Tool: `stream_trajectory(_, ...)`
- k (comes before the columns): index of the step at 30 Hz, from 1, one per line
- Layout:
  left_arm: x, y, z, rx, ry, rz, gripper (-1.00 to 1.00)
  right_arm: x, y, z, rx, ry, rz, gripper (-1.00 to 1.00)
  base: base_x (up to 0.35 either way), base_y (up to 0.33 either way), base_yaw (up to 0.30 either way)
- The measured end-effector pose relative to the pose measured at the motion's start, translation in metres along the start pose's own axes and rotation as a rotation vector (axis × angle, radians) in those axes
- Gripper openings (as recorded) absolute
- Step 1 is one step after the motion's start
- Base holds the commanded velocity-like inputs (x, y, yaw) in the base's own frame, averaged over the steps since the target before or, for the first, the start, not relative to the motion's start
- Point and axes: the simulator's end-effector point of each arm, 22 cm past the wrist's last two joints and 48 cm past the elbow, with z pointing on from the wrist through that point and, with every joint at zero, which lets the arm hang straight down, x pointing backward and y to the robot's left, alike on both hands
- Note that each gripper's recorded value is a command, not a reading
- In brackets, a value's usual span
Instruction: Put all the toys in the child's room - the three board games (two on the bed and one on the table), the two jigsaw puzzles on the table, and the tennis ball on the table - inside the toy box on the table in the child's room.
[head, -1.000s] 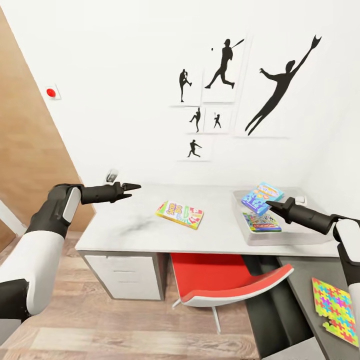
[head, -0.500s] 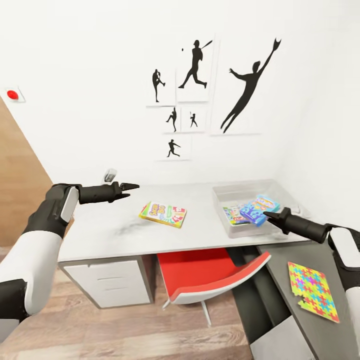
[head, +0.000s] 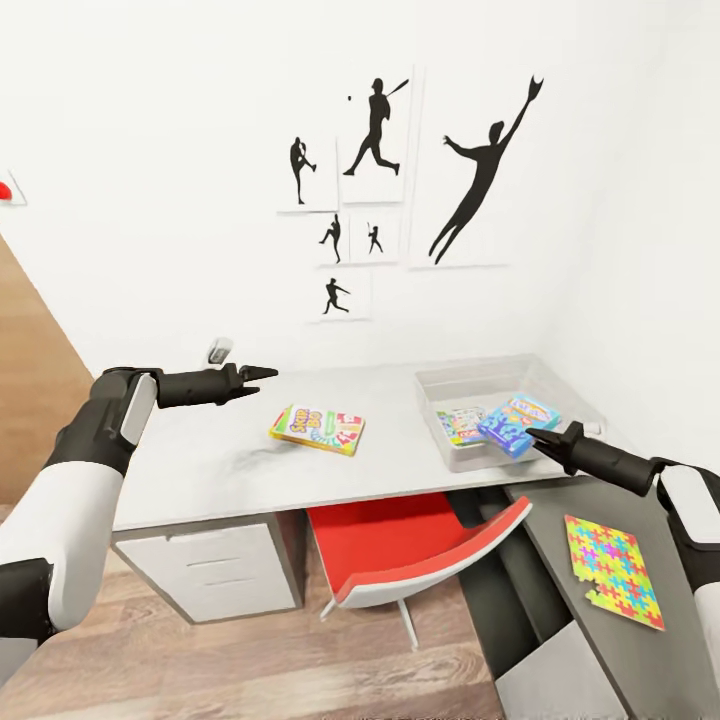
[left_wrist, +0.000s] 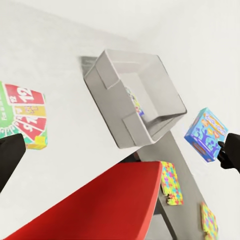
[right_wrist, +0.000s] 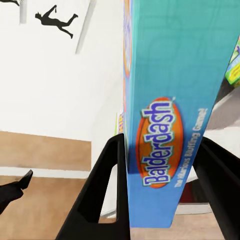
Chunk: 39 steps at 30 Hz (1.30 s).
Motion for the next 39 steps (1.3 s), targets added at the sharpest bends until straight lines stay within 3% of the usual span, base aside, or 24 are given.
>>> stream_trajectory(14, 0.005, 0.009, 0.005, -0.001, 0.009, -0.012, 1.0, 0.002, -0.01, 0.003, 0.006, 0.006, 0.012, -1.0, 0.0, 0.027, -0.162)
stream_trajectory(39, 0.005, 0.011, 0.004, -0.004, 0.009, -0.013, 1.0, 0.003, -0.01, 0.004, 0.007, 0.007, 0.013, -1.0, 0.037, 0.019, -0.005)
